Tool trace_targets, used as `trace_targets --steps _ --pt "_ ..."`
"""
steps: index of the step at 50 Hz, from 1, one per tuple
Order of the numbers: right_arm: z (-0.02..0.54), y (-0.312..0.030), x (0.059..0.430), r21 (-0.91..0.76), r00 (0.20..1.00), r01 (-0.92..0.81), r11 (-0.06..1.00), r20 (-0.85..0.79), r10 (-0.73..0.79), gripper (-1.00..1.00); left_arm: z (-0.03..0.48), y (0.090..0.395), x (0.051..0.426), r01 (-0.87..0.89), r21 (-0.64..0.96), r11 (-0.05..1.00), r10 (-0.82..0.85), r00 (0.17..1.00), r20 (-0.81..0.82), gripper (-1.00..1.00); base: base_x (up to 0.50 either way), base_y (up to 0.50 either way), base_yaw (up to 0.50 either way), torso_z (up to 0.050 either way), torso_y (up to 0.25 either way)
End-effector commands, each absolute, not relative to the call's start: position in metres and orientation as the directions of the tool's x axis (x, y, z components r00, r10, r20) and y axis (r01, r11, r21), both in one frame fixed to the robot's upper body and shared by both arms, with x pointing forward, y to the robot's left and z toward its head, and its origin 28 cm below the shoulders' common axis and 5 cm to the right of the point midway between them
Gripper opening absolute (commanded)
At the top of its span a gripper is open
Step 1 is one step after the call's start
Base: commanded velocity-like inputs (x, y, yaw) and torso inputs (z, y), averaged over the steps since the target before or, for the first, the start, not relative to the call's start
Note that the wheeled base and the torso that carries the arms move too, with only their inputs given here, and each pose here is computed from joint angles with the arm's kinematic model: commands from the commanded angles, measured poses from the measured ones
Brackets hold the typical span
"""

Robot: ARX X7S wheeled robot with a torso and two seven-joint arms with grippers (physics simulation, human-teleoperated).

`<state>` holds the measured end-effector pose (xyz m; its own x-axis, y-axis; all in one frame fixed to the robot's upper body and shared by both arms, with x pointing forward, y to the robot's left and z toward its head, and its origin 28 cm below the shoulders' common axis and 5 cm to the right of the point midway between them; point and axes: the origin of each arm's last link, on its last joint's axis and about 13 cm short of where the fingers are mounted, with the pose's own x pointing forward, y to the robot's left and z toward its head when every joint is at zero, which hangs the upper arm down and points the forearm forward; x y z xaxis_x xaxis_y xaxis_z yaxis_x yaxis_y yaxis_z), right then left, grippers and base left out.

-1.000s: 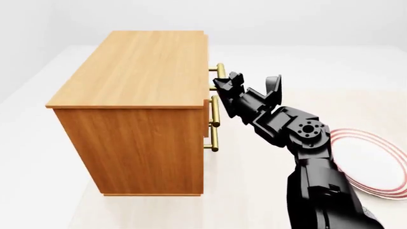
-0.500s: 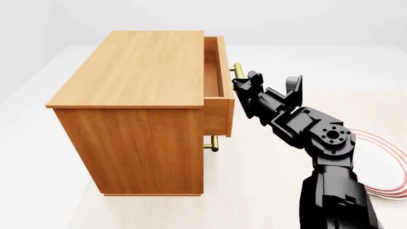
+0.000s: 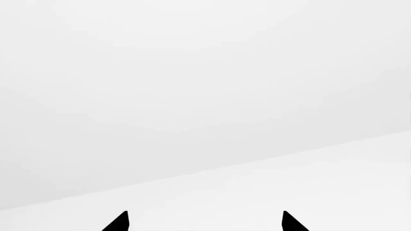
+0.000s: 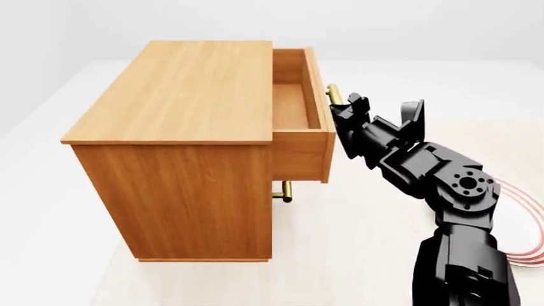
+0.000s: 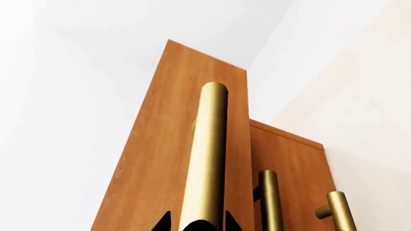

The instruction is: Open the top drawer of the cabinet and put the bowl in it.

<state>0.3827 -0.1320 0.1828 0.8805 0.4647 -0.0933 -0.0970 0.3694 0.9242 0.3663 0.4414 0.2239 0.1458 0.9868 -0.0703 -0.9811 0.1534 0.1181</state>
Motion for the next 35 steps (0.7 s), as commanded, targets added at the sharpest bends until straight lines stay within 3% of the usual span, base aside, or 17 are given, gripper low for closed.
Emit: trace_targets --steps 1,28,29,35 --pt "0.2002 -0.1434 0.3813 0.937 0.877 -0.209 0.279 0.054 0.477 -1.0 0.2244 0.4413 0.3664 -0.982 0.113 0.154 0.986 0.146 -0.074 1.0 0.0 0.0 0.0 0.0 0.0" --pt "0.1991 -0.1451 0.3828 0.938 0.877 -0.222 0.265 0.074 0.475 -1.0 0.2245 0.441 0.3666 -0.982 0.112 0.154 0.987 0.147 -0.072 1.0 0.0 0.0 0.0 0.001 0.003" --pt "0.1992 -0.145 0.3828 0.937 0.875 -0.226 0.266 0.075 0.477 1.0 0.2245 0.441 0.3667 -0.982 0.112 0.154 0.987 0.146 -0.072 1.0 0.0 0.0 0.0 0.0 0.01" --pt "0.1999 -0.1443 0.382 0.932 0.873 -0.235 0.275 0.078 0.482 1.0 0.2247 0.4411 0.3666 -0.982 0.112 0.154 0.987 0.147 -0.073 1.0 0.0 0.0 0.0 0.0 0.0"
